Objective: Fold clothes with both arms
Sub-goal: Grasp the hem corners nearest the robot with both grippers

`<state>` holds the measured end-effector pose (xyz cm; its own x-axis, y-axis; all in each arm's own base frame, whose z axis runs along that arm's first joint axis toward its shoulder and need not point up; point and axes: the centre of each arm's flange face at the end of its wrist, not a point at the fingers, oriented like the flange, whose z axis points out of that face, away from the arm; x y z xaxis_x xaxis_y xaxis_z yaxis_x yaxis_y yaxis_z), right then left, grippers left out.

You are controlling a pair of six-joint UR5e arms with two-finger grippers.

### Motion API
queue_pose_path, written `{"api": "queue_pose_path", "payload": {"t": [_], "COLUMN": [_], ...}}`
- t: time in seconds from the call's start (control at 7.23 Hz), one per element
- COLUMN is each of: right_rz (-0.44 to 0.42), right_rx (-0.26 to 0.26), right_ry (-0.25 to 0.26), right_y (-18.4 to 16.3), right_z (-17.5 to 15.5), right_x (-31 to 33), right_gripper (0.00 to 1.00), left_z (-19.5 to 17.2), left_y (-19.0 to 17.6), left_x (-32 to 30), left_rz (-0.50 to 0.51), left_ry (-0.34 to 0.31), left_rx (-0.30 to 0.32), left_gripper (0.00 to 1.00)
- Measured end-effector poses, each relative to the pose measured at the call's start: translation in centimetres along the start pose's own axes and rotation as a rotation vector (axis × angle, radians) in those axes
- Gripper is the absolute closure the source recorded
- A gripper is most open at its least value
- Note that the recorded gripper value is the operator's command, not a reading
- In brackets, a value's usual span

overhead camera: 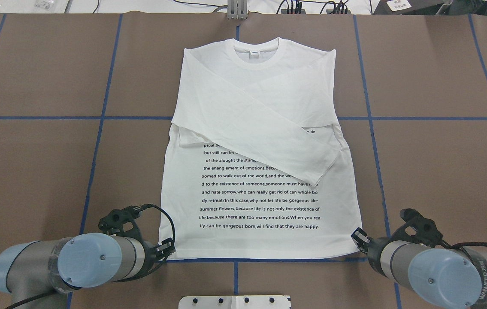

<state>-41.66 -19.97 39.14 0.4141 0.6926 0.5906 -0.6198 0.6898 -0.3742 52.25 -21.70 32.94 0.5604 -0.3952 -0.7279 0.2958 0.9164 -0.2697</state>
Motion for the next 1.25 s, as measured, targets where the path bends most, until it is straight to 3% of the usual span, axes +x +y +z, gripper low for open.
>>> {"api": "queue_pose_path", "payload": {"t": [0.83, 1.25], "right_rz": [0.000, -0.016], "right_rx": [-0.004, -0.044], "right_ry": [-0.004, -0.018], "right_y": [0.1, 1.6], "right_z": [-0.3, -1.7], "right_x": [-0.1, -0.2], "right_gripper": [1.00, 1.00], "left_z": [-1.6, -6.4], "left_y": [0.0, 3.2], "left_x": [0.7, 0.3], "left_rz": [-0.004, -0.019], "left_ry": [0.031, 0.044], "left_rx": [-0.005, -0.055], "left_gripper": [1.00, 1.00]}}
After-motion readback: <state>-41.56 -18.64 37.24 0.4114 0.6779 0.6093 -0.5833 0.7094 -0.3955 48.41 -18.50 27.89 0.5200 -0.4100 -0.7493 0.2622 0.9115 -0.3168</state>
